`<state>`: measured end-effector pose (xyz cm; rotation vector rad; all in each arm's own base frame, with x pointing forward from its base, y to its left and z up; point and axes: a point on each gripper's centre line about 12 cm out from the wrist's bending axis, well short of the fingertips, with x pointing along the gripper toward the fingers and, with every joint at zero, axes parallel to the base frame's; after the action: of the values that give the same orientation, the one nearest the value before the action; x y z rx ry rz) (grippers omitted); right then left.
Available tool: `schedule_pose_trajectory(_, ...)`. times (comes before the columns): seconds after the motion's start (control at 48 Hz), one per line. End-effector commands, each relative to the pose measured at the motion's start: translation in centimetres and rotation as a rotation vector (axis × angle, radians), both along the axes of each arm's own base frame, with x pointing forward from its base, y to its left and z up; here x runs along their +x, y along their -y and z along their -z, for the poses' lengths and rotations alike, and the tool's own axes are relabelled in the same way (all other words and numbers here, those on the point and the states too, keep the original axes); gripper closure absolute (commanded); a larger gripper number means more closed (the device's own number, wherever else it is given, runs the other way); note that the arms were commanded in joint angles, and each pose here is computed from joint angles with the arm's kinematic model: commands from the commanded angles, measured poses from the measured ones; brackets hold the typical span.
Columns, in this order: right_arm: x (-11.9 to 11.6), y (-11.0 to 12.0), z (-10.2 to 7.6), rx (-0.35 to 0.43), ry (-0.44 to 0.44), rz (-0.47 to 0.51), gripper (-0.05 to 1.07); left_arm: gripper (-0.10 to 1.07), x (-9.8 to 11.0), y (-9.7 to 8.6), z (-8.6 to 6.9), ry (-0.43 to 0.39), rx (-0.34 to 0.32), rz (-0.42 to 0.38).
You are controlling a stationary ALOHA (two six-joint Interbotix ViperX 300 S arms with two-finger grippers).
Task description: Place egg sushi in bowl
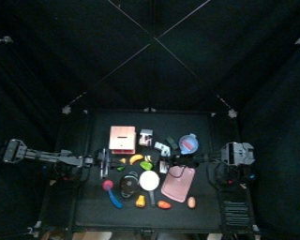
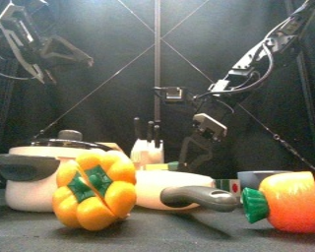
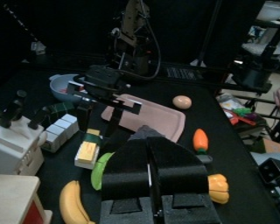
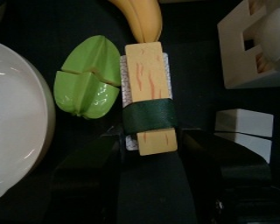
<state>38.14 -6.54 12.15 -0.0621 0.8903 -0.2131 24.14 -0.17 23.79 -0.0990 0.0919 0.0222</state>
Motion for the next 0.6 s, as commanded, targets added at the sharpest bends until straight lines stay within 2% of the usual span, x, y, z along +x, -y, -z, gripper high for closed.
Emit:
schedule_pose_trajectory(0.0,0.2,0.2,-2.0,-0.003,0.054,0.005,0.32,1.02,0.2,-0.1,-0.6,0.023,0.001,-0.003)
schedule_pose_trajectory(0.333,-0.7,0.5,-3.8,-0.022,0.069,0.041,0.32,1.02,0.3,0.0,-0.8,0.028,0.003,-0.002)
schedule_pose_trajectory(0.583,-3.4,0.5,-6.1,0.012,0.125,0.092,0.32,1.02,0.3,0.0,-0.8,0.028,0.004,-0.002)
